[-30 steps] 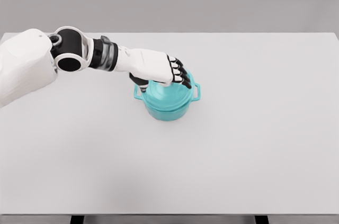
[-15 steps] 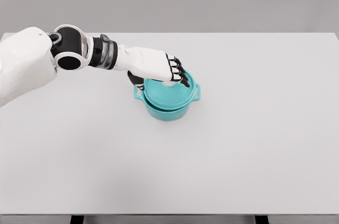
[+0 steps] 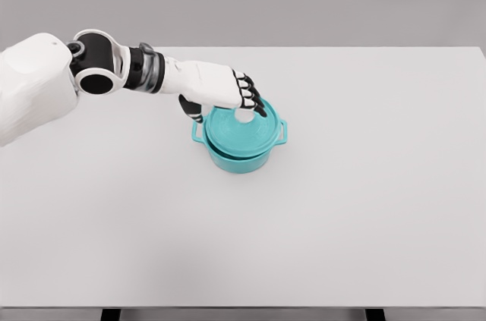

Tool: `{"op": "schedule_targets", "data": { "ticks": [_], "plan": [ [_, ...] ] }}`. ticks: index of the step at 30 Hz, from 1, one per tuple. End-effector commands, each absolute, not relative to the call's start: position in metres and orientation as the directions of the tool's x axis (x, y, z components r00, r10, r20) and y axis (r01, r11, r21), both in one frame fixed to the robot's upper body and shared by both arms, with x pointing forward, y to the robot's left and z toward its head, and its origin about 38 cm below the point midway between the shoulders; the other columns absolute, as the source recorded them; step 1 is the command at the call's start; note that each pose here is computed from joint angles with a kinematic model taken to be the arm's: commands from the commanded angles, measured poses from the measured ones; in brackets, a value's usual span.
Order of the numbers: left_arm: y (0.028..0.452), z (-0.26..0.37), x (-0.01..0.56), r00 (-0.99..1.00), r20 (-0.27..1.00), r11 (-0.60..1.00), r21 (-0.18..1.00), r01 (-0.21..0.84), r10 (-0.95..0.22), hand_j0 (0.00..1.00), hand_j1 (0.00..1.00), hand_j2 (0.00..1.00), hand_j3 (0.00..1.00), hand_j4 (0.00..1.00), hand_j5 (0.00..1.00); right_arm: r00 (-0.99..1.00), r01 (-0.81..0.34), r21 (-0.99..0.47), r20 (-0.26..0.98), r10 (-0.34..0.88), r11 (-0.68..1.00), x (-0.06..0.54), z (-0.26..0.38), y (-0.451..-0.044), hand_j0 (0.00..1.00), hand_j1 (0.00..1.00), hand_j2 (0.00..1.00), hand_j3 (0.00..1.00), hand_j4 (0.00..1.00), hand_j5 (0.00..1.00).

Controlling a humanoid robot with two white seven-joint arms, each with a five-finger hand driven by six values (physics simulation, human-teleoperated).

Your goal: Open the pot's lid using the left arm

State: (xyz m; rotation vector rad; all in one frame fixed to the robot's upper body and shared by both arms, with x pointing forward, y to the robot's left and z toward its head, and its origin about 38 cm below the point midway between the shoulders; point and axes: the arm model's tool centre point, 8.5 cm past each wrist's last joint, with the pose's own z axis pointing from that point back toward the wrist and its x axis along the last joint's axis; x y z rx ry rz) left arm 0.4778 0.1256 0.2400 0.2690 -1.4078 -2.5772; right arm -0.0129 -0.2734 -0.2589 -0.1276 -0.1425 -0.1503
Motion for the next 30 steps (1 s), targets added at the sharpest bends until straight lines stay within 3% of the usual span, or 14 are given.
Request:
{"op": "schedule_targets", "data": {
  "ticks": [1, 25, 29, 30],
  "plan": [
    [0.127, 0.24, 0.48, -0.962, -0.061, -0.524, 0.847, 0.091, -0.265, 0.99, 0.99, 0.99, 0.99, 0.99, 0.99, 0.979, 0.158, -0.116, 0.151, -0.14, 0.981, -0.013, -0.259, -0.273, 1.0, 1.0, 1.0, 1.0, 1.0, 1.0],
    [0.093, 0.239, 0.476, -0.976, -0.051, -0.511, 0.857, 0.066, -0.212, 0.99, 0.99, 0.99, 0.99, 0.99, 0.99, 0.979, 0.158, -0.116, 0.151, -0.14, 0.981, -0.013, -0.259, -0.273, 1.0, 1.0, 1.0, 1.0, 1.0, 1.0],
    [0.09, 0.238, 0.474, -0.977, -0.054, -0.516, 0.854, 0.062, -0.206, 0.97, 0.97, 0.97, 0.97, 0.97, 0.97, 0.979, 0.158, -0.116, 0.151, -0.14, 0.981, -0.013, -0.259, -0.273, 1.0, 1.0, 1.0, 1.0, 1.0, 1.0],
    [0.09, 0.238, 0.474, -0.977, -0.053, -0.516, 0.854, 0.061, -0.204, 0.93, 0.93, 0.93, 0.93, 0.93, 0.93, 0.979, 0.158, -0.116, 0.151, -0.14, 0.981, -0.013, -0.259, -0.273, 1.0, 1.0, 1.0, 1.0, 1.0, 1.0]
  ]
}}
